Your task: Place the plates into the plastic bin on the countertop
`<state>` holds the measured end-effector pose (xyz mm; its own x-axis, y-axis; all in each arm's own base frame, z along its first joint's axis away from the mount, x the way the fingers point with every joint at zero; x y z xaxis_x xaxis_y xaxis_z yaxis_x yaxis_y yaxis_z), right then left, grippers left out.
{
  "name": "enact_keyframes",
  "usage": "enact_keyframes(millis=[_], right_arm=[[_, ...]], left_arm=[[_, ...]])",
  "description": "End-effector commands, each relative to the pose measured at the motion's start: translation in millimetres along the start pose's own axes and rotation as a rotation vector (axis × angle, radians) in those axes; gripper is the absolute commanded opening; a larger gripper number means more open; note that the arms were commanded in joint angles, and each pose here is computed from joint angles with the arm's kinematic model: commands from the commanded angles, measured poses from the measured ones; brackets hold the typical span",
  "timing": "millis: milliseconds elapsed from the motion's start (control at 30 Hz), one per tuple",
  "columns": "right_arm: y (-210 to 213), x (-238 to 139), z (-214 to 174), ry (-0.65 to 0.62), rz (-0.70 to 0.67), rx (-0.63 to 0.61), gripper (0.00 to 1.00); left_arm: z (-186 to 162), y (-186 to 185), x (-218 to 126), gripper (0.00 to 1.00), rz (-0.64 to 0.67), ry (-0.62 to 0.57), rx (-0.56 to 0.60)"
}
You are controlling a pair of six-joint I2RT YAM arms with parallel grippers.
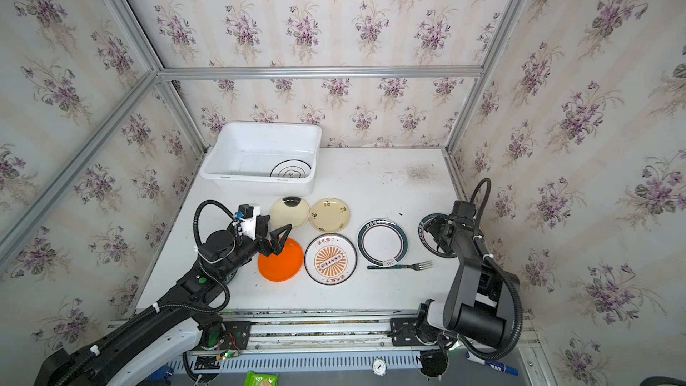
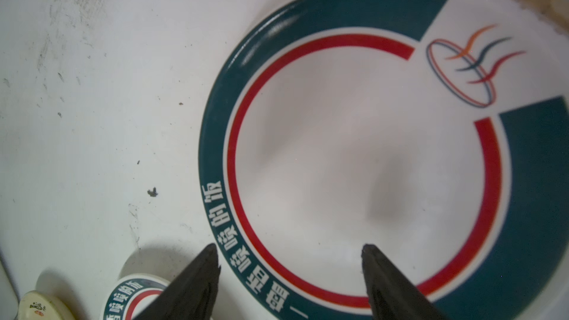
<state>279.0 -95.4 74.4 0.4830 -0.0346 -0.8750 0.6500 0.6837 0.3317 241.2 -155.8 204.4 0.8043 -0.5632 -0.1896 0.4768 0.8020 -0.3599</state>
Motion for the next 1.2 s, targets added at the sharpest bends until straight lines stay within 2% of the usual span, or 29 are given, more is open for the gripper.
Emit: enact_keyframes(millis=[0,267,733,1167], right_arm=[[8,3,14,-0.030,0.030,0.004,0.75],[17,21,19,0.007,0.072,0.030,0.72],[48,55,19,0.093,0.087,-0.036,0.71],[79,71,25,0.116,0.099,-0.097,0.70]], left_arm=[[7,1,-2,1.00,0.019,-0.026,0.006],[8,6,-8,1.00,0.048,-0.048,0.000],[7,11,-7,1.00,0.084,-0.043,-0.002],[5,16,-6,1.00,0.118,-0.033,0.010]])
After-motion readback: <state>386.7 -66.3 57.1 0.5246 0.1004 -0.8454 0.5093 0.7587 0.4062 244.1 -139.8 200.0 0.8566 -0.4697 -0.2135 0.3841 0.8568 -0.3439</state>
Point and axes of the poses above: each gripper's point midway between its finger pads, its own x axis out along the fingers, its own y axis along the line the jaws close on, z = x × y, the point moved 3 cm from there along -x, back along the fingers, and after that the axes turned 4 degrees about -x, right-handed, at the moved point
